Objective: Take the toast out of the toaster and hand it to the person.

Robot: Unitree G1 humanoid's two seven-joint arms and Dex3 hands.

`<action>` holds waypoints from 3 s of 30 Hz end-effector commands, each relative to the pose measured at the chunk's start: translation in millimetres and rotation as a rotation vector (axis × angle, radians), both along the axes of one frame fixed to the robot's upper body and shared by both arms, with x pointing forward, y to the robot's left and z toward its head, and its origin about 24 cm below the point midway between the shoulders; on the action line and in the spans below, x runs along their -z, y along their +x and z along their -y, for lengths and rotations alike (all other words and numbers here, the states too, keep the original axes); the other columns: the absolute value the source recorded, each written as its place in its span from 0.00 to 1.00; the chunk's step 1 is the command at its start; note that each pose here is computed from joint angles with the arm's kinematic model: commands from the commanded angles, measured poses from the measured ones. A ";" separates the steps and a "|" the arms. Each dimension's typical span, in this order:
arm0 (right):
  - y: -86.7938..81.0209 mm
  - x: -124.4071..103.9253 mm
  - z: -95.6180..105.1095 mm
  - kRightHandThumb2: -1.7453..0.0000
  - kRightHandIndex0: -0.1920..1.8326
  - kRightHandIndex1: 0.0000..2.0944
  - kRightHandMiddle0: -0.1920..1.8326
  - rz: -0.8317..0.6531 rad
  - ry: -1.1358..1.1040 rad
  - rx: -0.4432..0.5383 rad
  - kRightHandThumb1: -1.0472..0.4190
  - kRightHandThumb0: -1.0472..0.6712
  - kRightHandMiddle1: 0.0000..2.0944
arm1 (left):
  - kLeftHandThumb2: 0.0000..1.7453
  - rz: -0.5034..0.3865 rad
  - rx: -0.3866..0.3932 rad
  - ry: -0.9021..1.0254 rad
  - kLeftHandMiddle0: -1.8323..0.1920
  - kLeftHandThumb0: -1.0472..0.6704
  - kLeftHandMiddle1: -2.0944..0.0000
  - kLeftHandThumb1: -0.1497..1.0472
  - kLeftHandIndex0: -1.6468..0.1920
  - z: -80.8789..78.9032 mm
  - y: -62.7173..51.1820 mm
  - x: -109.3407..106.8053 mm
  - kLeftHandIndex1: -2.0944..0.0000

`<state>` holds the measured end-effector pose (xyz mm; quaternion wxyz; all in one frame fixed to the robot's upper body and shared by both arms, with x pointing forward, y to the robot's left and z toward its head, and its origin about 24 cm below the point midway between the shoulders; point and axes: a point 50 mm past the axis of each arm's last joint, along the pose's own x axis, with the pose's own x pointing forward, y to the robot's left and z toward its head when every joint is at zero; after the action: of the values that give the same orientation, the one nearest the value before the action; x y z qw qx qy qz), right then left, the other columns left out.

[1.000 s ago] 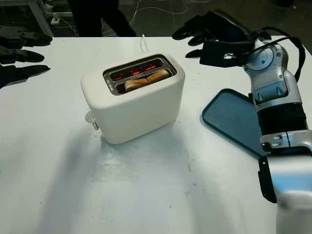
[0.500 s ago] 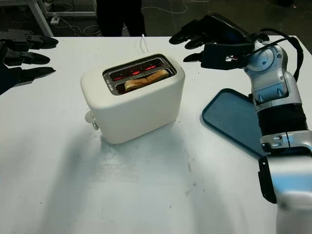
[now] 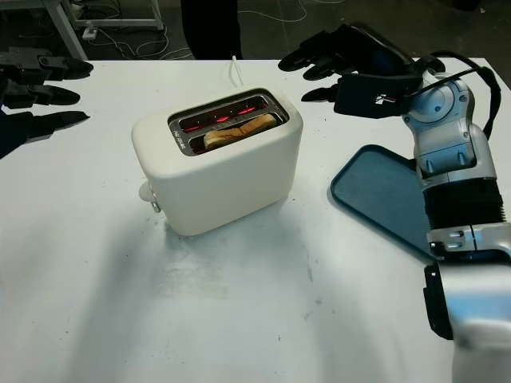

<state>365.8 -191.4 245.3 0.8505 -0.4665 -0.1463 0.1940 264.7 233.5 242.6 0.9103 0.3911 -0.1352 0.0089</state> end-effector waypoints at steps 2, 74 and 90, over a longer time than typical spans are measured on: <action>-3.1 3.8 8.9 1.00 0.48 0.00 0.44 -0.006 0.023 0.028 0.12 0.51 0.00 | 0.00 0.000 -0.011 -0.008 0.51 0.50 0.86 0.81 0.45 -1.9 -3.5 1.9 0.98; -4.6 29.4 17.2 1.00 0.52 0.01 0.47 -0.015 0.049 0.041 0.11 0.42 0.00 | 0.00 0.011 0.003 -0.019 0.52 0.47 0.84 0.82 0.44 3.9 -3.9 12.7 0.99; -5.0 28.5 15.7 1.00 0.52 0.01 0.47 -0.028 0.050 0.043 0.11 0.45 0.00 | 0.00 0.010 -0.001 -0.028 0.52 0.47 0.83 0.82 0.44 2.7 -4.0 13.0 0.99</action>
<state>361.9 -206.4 218.7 0.8673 -0.4465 -0.1333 0.1752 262.0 228.3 231.2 0.9164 0.3744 -0.1415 0.0041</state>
